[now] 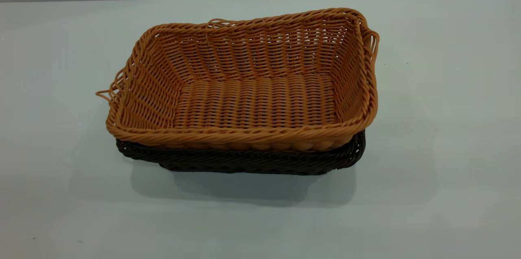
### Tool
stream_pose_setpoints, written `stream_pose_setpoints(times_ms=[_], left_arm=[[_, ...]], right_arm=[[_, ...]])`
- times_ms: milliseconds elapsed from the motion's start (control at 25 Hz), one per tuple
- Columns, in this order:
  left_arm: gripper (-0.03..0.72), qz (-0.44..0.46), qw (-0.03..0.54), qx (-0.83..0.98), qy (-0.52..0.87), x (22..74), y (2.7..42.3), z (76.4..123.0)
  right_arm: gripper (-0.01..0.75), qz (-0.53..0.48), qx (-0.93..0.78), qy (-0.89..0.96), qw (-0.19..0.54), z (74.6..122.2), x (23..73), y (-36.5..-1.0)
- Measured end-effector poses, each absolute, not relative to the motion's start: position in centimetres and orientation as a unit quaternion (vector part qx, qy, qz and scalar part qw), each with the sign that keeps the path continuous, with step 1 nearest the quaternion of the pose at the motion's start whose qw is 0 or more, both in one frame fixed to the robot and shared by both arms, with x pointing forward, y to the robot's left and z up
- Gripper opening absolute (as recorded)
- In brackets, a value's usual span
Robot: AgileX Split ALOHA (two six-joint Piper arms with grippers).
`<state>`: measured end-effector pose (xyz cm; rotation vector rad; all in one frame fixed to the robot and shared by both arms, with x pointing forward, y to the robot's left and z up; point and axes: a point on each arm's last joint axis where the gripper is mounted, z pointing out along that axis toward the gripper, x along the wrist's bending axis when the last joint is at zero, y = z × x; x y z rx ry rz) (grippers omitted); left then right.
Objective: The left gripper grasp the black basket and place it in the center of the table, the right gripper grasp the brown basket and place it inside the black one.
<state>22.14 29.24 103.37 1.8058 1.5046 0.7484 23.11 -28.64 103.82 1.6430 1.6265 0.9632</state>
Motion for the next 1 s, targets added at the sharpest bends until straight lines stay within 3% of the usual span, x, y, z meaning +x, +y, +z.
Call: stream_pose_setpoints(times_ms=[1000], left_arm=[[0.473,0.287,0.331,0.691,0.575,22.14,29.24,103.37]], right_arm=[[0.573,0.353,0.641,0.600,0.324,103.76,23.12,-29.11]])
